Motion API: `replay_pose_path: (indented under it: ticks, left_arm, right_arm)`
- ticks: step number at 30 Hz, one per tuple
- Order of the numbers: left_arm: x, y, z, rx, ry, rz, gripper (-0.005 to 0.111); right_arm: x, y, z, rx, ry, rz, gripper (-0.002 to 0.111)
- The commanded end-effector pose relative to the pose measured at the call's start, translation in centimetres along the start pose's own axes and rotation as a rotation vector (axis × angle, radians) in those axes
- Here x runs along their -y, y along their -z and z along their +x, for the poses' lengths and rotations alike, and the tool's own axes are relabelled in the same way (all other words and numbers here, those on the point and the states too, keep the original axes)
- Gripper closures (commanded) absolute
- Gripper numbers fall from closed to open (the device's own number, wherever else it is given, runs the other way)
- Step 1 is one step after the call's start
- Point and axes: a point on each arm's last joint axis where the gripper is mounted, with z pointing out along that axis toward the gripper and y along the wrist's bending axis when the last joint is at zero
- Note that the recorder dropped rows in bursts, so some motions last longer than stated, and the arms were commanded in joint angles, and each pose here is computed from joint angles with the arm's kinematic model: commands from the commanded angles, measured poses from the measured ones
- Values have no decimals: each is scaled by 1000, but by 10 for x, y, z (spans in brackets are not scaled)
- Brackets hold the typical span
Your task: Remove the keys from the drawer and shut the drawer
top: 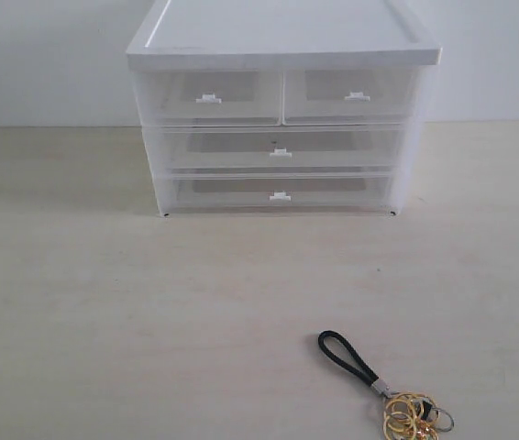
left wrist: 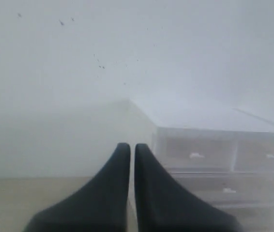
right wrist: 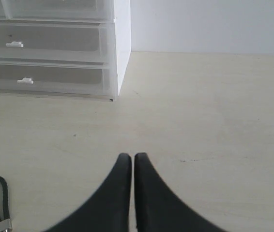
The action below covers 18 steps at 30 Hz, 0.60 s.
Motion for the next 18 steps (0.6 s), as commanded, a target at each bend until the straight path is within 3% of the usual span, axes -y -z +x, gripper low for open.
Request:
replay_pose_path:
  ticks: [1,7,12,18]
  left_arm:
    - [-4,12,13,11,-125,-46,103]
    - [-10,16,23,-28,-149,-101,103]
    - [-10,16,24,-46,-402,-92,103]
    - [-12,17,42,-190,-425,-79,103]
  right_arm:
    - [0,0,-1,9,-1,6,108]
    - [0,0,-1,9,-1,6,108]
    - [0,0,-1,9,-1,6,108]
    - [0,0,-1,9,-1,6,108]
